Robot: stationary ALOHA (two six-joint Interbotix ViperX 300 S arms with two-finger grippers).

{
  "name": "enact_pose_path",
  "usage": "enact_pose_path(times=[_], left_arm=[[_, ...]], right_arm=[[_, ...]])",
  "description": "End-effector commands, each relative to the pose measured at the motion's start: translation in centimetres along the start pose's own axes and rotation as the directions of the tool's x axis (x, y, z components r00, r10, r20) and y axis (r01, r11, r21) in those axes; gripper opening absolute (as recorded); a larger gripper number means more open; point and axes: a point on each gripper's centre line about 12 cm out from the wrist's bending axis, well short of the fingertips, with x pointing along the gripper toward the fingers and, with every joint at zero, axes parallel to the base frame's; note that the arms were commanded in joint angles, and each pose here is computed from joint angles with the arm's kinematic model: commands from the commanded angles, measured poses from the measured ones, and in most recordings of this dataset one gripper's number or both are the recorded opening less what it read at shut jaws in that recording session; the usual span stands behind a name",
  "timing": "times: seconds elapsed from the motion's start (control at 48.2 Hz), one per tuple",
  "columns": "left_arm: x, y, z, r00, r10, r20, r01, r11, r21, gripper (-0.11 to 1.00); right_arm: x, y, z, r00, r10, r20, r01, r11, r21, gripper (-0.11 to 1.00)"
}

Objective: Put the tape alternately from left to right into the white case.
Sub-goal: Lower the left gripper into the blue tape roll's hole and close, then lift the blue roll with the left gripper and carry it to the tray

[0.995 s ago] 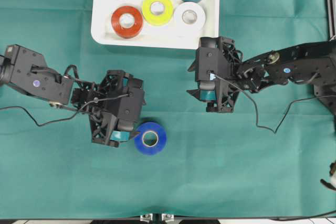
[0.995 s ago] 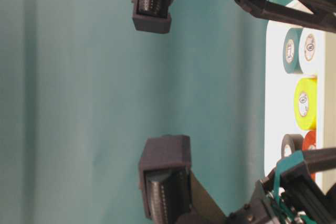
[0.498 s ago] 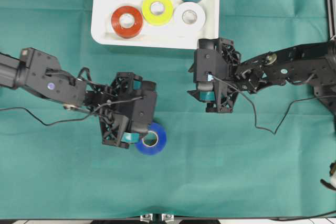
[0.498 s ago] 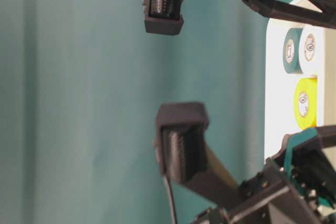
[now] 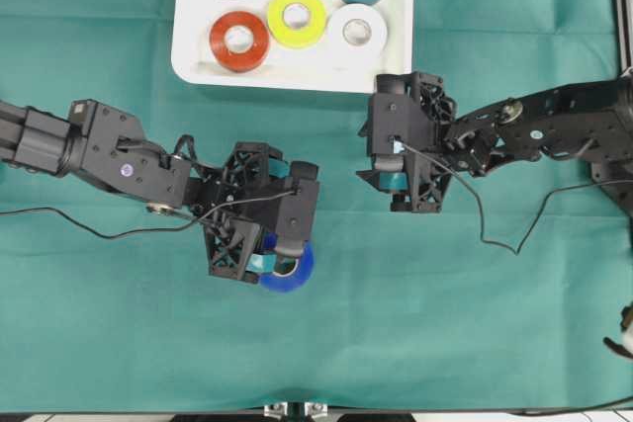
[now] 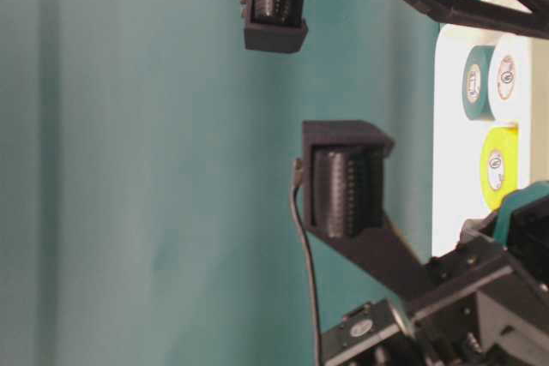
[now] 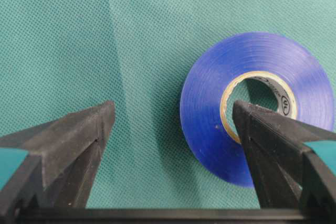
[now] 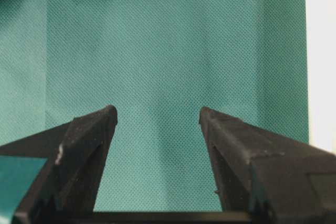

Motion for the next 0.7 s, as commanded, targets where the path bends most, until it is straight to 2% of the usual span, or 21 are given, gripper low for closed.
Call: enact_pose_path(times=[0.0,0.228,0.352,0.435,0.581,0.684], left_arm=[[-0.5,0.0,0.8,1.0,0.0,0.026,0.0,1.0,-0.004,0.59],[-0.4,-0.1,0.7,1.0,-0.002,0.021,0.002,1.0,-0.006,0.59],[-0.4,-0.3,0.7,1.0,-0.004,0.009,0.005,1.0,-0.018,0.53],[-0.4,-0.4,0.6,1.0,-0.006,0.001,0.006,1.0,-0.019,0.41],[-0.4,-0.9,0.4,1.0,-0.013,-0.016,0.012,1.0,-0.011,0.1],[-0.4,-1.3,0.4,1.0,-0.017,-0.024,0.017,1.0,-0.003,-0.02]], right_arm=[[-0.3,0.1,0.4,1.0,0.006,0.015,-0.006,1.0,-0.001,0.71],[-0.3,0.1,0.4,1.0,0.006,0.014,-0.006,1.0,-0.002,0.71],[-0.3,0.1,0.4,1.0,0.006,0.015,-0.006,1.0,-0.001,0.71],[-0.3,0.1,0.4,1.0,0.006,0.015,-0.006,1.0,-0.001,0.71],[-0.3,0.1,0.4,1.0,0.006,0.014,-0.006,1.0,-0.003,0.71],[-0.3,0.1,0.4,1.0,0.006,0.014,-0.006,1.0,-0.002,0.71]])
